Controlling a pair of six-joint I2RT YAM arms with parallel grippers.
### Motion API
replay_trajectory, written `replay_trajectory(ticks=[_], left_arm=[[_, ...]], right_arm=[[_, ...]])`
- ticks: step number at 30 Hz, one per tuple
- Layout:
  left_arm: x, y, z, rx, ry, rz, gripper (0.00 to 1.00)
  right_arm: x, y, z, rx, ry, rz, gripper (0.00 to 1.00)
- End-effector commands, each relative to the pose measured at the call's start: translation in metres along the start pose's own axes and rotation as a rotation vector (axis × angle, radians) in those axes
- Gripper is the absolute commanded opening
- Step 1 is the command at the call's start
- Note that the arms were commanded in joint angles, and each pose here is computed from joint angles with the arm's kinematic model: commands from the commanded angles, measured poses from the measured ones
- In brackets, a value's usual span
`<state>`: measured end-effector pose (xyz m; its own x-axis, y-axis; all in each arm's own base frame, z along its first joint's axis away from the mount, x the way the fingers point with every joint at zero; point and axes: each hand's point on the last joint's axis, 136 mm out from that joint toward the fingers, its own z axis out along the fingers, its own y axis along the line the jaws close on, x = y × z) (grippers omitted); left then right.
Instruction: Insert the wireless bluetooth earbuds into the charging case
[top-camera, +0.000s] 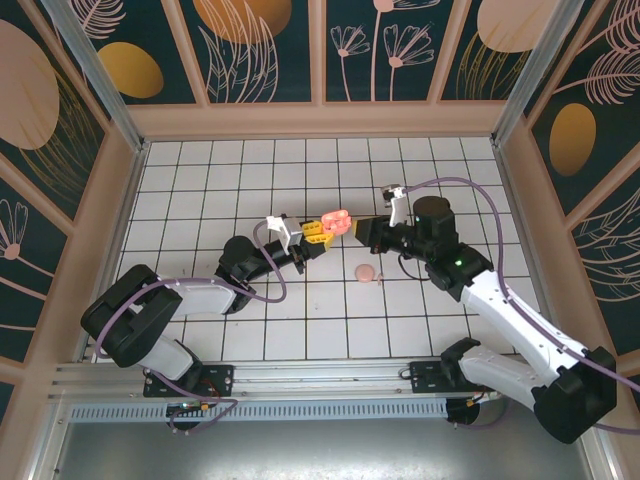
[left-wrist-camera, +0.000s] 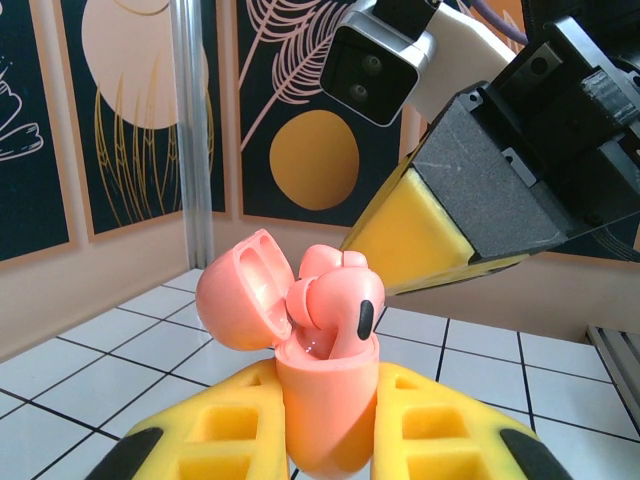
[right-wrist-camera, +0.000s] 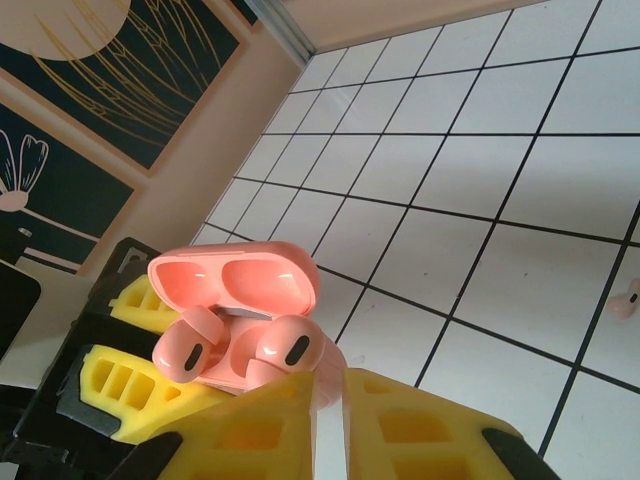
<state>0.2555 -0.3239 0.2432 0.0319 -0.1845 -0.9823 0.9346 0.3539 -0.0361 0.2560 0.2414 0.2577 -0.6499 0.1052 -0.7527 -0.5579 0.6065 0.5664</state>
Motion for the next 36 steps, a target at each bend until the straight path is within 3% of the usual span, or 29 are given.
replay_trajectory(ticks=[1,19,29,36], left_arm=[[-0.023,-0.003,0.002,0.013,-0.065,0.046,0.13],[-0.022,-0.003,0.001,0.009,-0.06,0.048,0.13],[-0.021,-0.003,0.001,0.01,-0.059,0.046,0.13],[-0.023,-0.003,0.0,0.009,-0.061,0.049,0.13]], right_arm=[[-0.014,0.017,-0.001,-0.055,-0.033,-0.042,0.15],[-0.014,0.026,0.001,-0.048,-0.008,-0.072,0.21],[-0.02,0.04,0.0,-0.064,-0.021,-0.112,0.51],[-0.019,0.036,0.008,-0.052,-0.006,-0.112,0.55]])
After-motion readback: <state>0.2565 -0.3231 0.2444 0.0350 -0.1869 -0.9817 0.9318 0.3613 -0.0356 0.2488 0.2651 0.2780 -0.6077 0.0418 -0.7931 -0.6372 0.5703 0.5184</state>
